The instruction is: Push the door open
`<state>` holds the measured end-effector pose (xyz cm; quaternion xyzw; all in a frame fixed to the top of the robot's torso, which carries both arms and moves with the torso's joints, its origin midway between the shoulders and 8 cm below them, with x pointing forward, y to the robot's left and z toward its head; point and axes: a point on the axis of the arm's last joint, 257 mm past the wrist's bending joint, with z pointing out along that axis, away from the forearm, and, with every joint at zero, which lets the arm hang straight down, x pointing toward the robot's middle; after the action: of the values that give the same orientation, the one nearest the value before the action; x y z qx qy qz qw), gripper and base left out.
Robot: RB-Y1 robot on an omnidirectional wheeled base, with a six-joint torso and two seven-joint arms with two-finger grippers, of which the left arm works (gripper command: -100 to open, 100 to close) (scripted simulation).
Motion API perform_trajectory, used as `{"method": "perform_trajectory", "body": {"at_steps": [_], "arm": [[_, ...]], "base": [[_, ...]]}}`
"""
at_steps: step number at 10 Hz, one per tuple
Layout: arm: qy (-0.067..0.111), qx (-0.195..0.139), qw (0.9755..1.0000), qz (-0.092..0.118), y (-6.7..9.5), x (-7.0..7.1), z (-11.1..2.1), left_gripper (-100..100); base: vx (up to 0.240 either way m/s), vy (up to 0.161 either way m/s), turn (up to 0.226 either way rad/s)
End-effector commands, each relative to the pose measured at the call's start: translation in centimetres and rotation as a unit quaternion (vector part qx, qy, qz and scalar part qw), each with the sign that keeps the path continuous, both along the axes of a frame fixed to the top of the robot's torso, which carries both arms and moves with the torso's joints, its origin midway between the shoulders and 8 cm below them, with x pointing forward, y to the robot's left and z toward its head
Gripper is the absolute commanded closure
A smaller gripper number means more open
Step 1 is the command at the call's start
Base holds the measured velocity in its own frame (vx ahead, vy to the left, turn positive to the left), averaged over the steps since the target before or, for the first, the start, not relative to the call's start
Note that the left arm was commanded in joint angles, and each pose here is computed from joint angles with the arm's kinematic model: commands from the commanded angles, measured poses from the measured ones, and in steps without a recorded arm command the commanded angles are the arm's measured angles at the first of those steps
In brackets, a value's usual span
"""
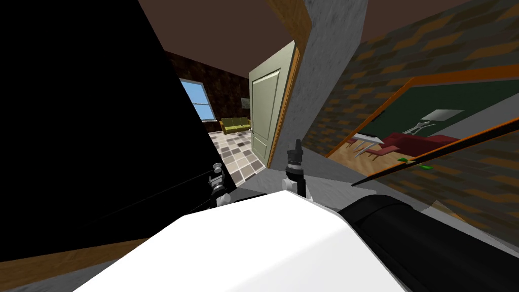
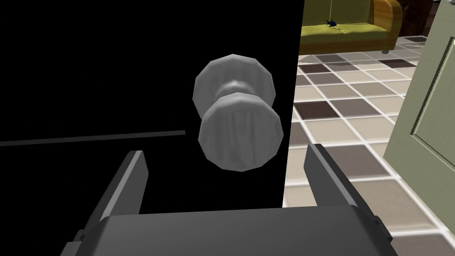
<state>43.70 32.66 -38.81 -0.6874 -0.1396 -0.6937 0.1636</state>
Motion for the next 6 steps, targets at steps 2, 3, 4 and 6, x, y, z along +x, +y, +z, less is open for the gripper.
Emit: {"method": "perform_trajectory", "body": {"at_steps": [2,3,4,6], "arm": [[0.001,-0.007,1.0000,0.002,-0.15,-0.03,-0.18,-100],[0.001,-0.013,0.9999,0.003,-0.52,-0.02,-0.31,-100],[0.001,-0.010,0.9999,0.003,-0.34,-0.01,-0.22,-100],[0.001,-0.010,0.9999,0.003,-0.34,-0.01,-0.22,100]], "base": [[0.178,0.076,-0.023],[0.171,0.075,-0.016],[0.074,0.035,-0.007],[-0.014,-0.010,-0.006]]}}
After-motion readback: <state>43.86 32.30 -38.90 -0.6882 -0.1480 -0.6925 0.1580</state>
